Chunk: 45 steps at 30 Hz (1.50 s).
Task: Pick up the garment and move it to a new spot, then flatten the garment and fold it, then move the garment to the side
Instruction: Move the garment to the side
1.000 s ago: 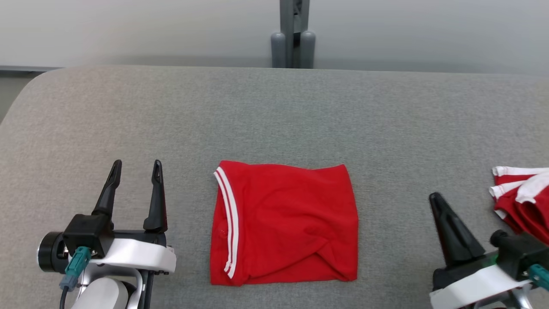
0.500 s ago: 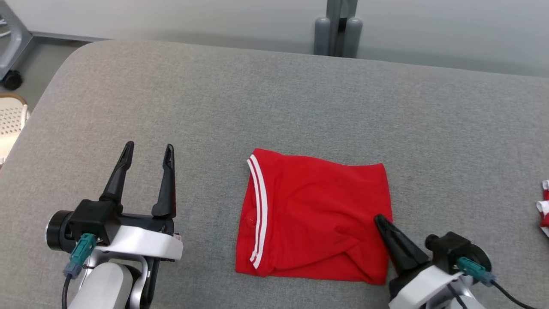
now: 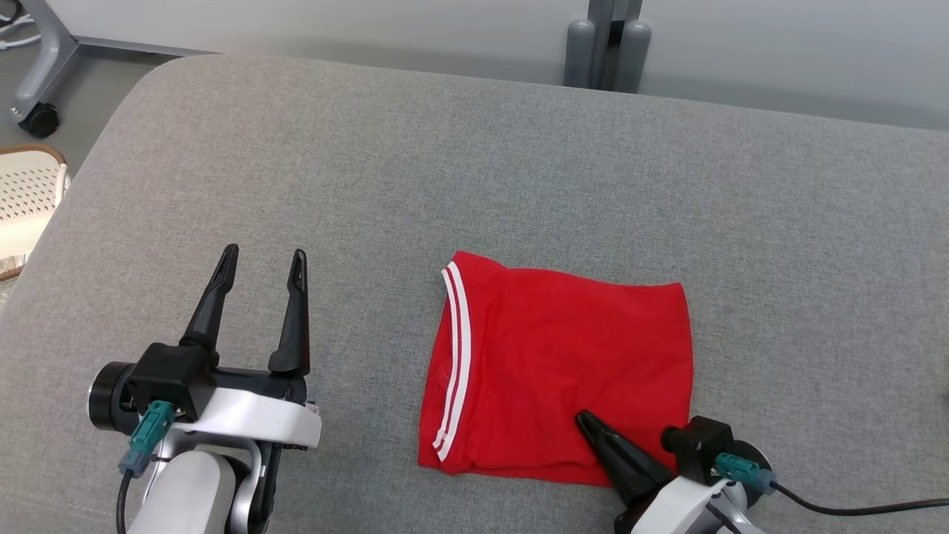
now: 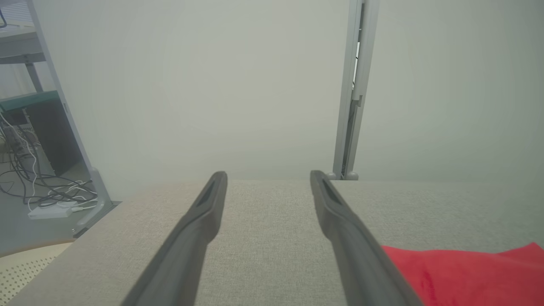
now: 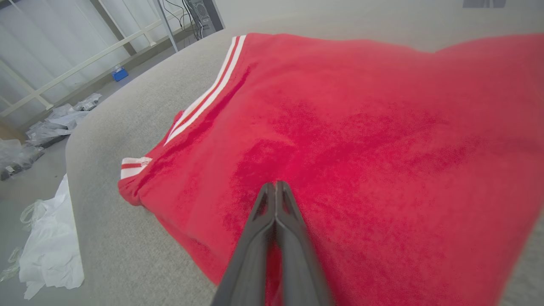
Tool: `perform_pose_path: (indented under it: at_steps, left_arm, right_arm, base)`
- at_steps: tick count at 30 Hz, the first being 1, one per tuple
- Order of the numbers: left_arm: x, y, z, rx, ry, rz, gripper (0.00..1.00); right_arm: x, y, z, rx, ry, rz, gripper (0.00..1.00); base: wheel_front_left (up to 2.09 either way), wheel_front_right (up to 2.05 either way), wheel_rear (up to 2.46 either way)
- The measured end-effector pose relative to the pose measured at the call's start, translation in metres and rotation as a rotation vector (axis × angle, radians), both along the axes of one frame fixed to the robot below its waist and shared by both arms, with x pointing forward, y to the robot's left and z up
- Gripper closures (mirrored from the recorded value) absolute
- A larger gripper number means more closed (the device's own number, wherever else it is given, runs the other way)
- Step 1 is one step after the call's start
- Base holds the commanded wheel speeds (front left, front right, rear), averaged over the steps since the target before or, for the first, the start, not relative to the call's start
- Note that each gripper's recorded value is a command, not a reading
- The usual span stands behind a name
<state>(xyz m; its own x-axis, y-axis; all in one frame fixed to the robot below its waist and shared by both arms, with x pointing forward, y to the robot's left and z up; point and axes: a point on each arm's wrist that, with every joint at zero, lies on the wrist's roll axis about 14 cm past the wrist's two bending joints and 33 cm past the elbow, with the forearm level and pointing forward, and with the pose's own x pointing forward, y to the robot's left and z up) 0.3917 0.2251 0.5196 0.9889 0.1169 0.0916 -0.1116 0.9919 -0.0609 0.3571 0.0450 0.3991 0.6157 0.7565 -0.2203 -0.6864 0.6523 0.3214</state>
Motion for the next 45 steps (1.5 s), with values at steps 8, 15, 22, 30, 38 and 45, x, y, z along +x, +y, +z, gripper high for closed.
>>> perform_pose_path:
  at_steps: [8, 15, 22, 30, 38, 45]
  left_arm:
    - [0.004, -0.007, -0.002, -0.008, 0.0, -0.018, 0.0]
    - [0.01, -0.01, -0.005, -0.005, 0.003, -0.032, 0.0]
    - [0.018, -0.024, 0.002, -0.018, -0.023, -0.066, 0.0]
    - [0.019, -0.035, 0.001, 0.018, -0.016, -0.112, 0.0]
    - [0.01, -0.044, -0.007, 0.047, 0.01, -0.146, 0.0]
    - [0.004, -0.04, -0.014, 0.069, 0.037, -0.138, 0.0]
  right_arm:
    - [-0.015, 0.002, 0.002, 0.031, 0.029, 0.019, 1.0]
    - [0.014, -0.034, 0.047, 0.129, -0.086, -0.137, 1.0]
    - [0.052, -0.12, 0.1, 0.144, -0.287, -0.443, 1.0]
    - [0.062, -0.187, 0.124, 0.036, -0.394, -0.673, 0.36]
    - [0.045, -0.209, 0.12, -0.036, -0.355, -0.745, 0.0]
    - [0.03, -0.215, 0.112, -0.076, -0.317, -0.759, 0.0]
  base:
    - [0.0, 0.0, 0.0]
    - [0.0, 0.0, 0.0]
    - [0.0, 0.0, 0.0]
    - [0.0, 0.0, 0.0]
    - [0.0, 0.0, 0.0]
    - [0.0, 0.0, 0.0]
